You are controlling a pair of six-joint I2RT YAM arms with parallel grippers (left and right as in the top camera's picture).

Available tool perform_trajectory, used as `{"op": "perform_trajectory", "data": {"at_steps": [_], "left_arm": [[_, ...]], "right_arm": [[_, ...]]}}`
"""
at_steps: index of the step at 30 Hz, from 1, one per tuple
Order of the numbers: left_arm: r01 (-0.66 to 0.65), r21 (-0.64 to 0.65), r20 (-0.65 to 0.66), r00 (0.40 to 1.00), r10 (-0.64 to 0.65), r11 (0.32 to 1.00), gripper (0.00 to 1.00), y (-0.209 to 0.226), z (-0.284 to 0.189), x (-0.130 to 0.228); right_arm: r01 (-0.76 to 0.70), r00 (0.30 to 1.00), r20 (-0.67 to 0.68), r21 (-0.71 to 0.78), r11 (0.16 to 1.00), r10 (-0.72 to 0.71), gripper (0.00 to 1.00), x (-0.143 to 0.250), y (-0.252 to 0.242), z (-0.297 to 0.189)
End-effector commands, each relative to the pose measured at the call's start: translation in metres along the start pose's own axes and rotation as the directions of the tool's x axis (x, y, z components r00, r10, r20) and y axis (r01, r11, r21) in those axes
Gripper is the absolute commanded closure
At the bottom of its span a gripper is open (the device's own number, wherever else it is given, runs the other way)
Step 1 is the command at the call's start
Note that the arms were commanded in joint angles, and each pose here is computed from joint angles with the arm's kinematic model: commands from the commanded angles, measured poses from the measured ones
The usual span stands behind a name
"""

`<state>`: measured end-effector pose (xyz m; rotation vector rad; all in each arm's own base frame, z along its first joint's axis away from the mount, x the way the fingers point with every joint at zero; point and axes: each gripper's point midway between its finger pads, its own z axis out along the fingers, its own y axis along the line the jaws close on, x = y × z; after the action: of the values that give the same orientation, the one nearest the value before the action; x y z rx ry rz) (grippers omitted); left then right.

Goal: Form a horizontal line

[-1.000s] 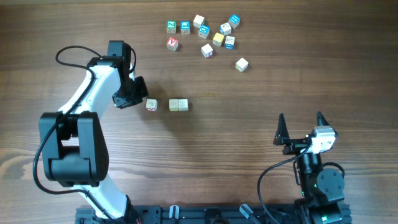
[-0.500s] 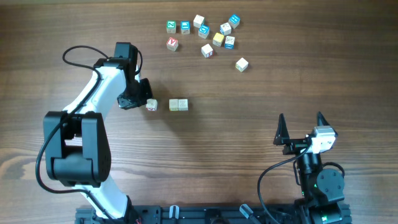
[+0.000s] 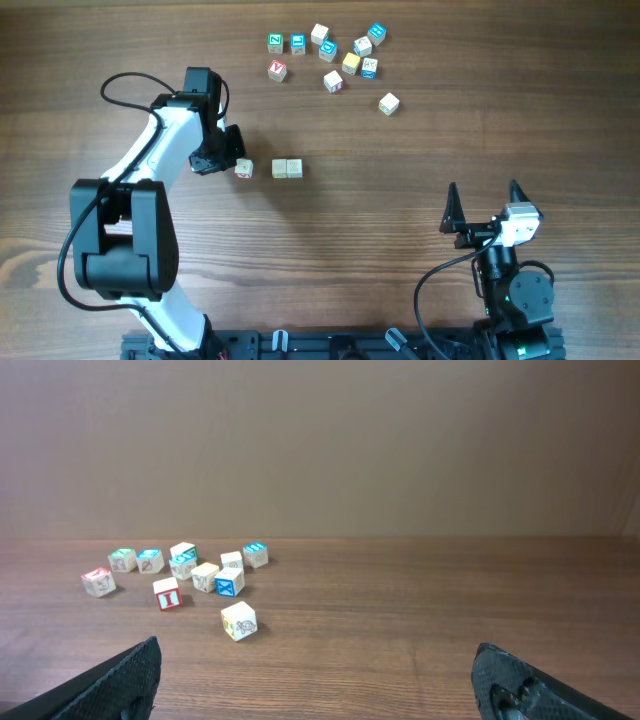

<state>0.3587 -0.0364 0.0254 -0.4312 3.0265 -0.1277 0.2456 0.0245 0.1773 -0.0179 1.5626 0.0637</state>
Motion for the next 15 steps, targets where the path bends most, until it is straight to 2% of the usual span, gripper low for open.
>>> {"op": "perform_trajectory", "data": {"at_steps": [1, 8, 15], "left_arm": [[-0.027, -0.019, -0.014, 1.000, 0.027, 0.999, 0.96, 0.003, 0.005, 0.004], [-0.028, -0.102, 0.024, 0.999, 0.031, 0.994, 0.96, 0.017, 0.004, -0.003], [-0.028, -0.110, 0.009, 1.000, 0.030, 0.994, 0.96, 0.020, 0.008, 0.002]], "right_arm": [[0.008, 1.000, 0.007, 0.014, 1.000, -0.008, 0.00, -0.001, -0.003, 0.000], [0.008, 1.000, 0.007, 0.014, 1.000, -0.008, 0.00, -0.001, -0.003, 0.000], [0.007, 1.000, 0.007, 0.014, 1.000, -0.007, 0.00, -0.001, -0.003, 0.000]]}}
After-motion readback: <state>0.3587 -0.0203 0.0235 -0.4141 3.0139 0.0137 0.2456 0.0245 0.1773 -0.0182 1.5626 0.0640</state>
